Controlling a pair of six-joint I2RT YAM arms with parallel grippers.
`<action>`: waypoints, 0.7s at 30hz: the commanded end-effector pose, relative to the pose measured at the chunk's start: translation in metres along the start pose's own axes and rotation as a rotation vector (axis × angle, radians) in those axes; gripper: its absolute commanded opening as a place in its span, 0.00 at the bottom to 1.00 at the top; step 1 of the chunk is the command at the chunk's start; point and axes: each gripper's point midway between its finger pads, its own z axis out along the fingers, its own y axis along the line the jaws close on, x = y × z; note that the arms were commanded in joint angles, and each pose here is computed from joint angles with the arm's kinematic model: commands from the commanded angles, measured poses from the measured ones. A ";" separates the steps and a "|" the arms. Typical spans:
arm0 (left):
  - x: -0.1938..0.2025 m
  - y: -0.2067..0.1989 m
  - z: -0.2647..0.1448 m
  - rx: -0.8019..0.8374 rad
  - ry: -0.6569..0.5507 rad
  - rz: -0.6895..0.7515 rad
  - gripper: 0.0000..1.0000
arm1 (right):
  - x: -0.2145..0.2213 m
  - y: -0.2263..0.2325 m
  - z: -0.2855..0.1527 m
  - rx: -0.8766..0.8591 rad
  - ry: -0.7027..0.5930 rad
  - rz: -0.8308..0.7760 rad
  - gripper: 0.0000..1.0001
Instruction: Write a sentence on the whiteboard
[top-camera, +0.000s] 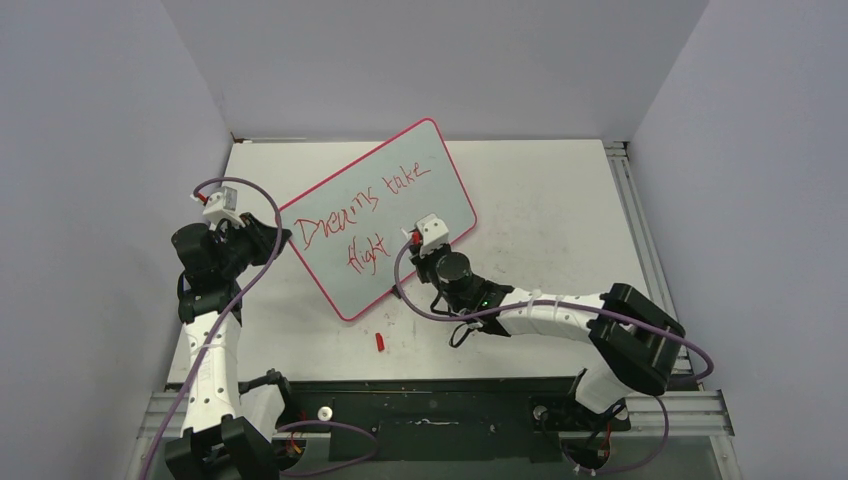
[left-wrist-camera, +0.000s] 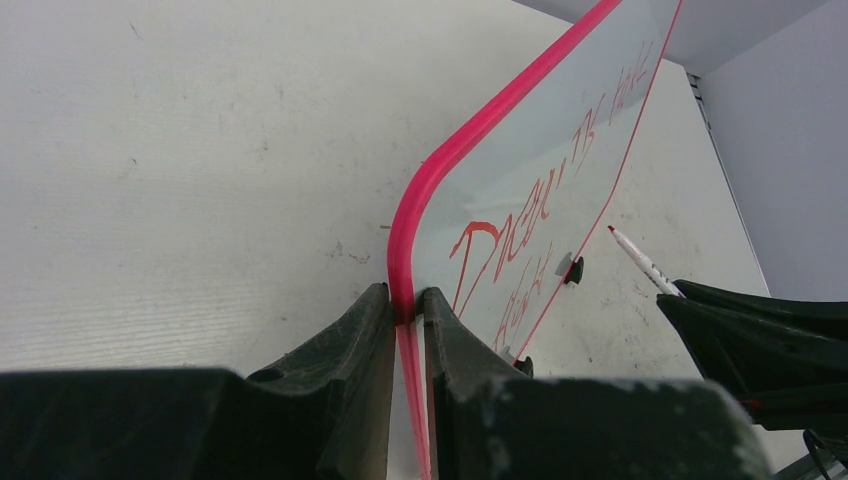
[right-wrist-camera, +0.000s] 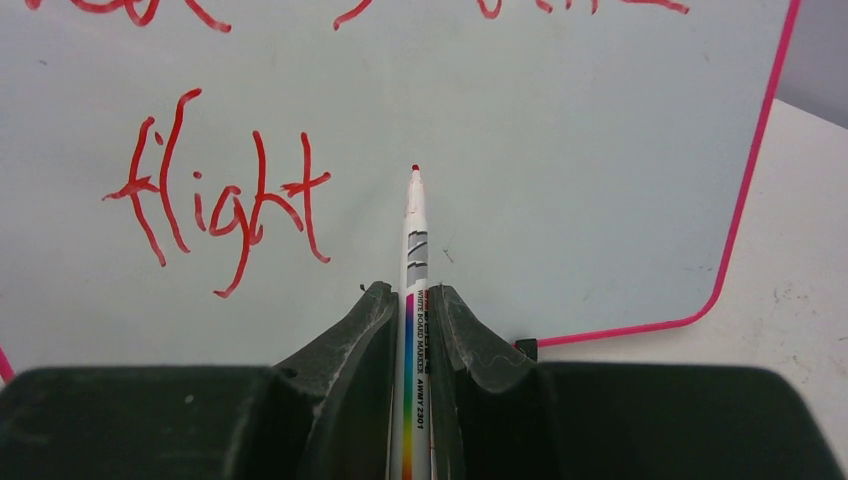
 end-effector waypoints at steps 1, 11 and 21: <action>0.000 -0.010 0.000 0.041 0.012 0.027 0.13 | -0.016 0.006 0.011 -0.027 -0.054 0.032 0.05; 0.001 -0.009 0.001 0.040 0.016 0.026 0.13 | -0.005 0.006 0.022 -0.026 -0.036 0.027 0.05; 0.001 -0.009 0.000 0.040 0.015 0.026 0.13 | 0.003 0.006 0.026 -0.023 -0.020 0.024 0.05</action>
